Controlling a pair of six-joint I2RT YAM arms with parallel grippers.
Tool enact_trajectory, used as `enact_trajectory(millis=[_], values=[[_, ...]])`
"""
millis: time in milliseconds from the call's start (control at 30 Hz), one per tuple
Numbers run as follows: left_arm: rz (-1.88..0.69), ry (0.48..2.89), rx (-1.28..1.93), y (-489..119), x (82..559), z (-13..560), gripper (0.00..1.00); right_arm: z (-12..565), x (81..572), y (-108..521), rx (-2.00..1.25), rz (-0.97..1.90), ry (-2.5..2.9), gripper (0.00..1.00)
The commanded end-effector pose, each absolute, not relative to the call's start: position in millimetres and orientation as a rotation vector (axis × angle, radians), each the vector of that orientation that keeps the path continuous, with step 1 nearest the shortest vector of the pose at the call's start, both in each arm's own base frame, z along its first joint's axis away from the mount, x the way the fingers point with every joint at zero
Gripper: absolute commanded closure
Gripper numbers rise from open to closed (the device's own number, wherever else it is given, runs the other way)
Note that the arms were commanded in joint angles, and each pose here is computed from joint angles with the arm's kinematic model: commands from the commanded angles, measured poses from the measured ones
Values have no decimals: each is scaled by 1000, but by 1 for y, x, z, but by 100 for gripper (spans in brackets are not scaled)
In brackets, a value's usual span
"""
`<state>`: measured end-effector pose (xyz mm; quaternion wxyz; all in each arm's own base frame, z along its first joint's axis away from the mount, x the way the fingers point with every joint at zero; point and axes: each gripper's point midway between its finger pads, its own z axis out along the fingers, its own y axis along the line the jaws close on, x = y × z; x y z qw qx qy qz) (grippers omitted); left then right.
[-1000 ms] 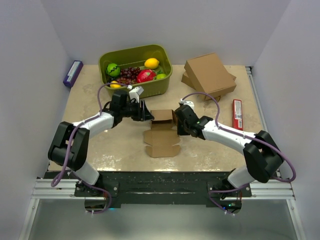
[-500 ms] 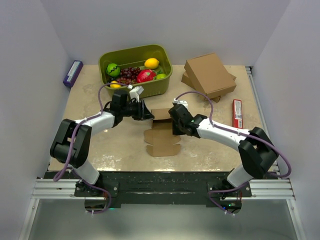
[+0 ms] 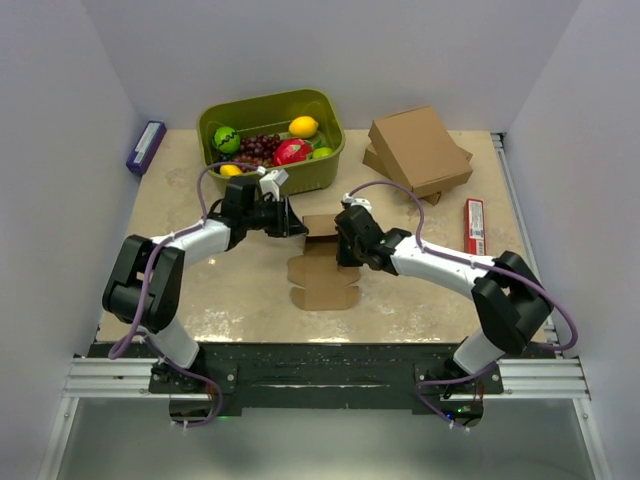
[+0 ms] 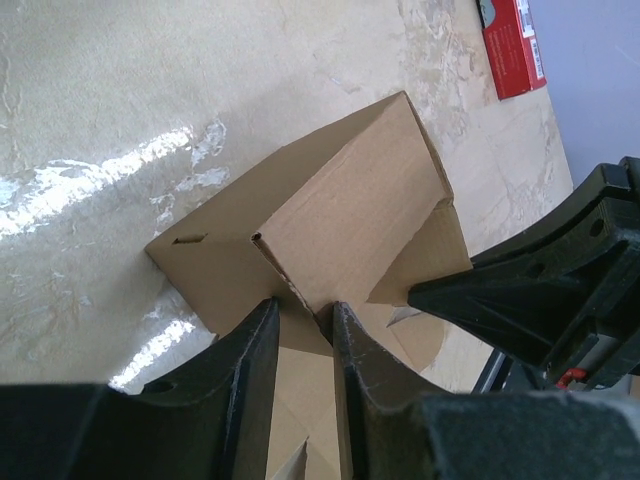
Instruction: Fold the paper box
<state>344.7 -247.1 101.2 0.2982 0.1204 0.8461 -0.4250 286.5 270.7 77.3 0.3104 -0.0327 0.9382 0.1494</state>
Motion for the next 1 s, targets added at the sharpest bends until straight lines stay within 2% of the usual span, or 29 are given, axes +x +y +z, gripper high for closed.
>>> enact_trajectory(millis=[0,67,100,200,300,400,600,700,967], values=[[-1077,2296,370,-244,344,89,69,101,300,307,-61,604,2370,90],[-1053,2291,377,-243,346,90,69,104,300,306,-65,600,2364,77],[-1043,2296,378,-241,346,89,69,111,300,304,-66,603,2348,68],[-1035,2296,386,-241,347,90,70,127,298,292,-72,578,2305,51],[-1028,2297,390,-241,348,90,70,140,294,278,-90,555,2261,37],[-1026,2296,391,-240,348,91,70,167,294,254,-66,548,2200,28],[-1028,2294,395,-241,348,92,70,163,308,195,-17,420,2167,27],[-1028,2293,396,-241,348,92,70,146,311,192,-61,374,2162,27],[-1017,2310,397,-240,348,87,71,110,318,211,-139,474,2077,31]])
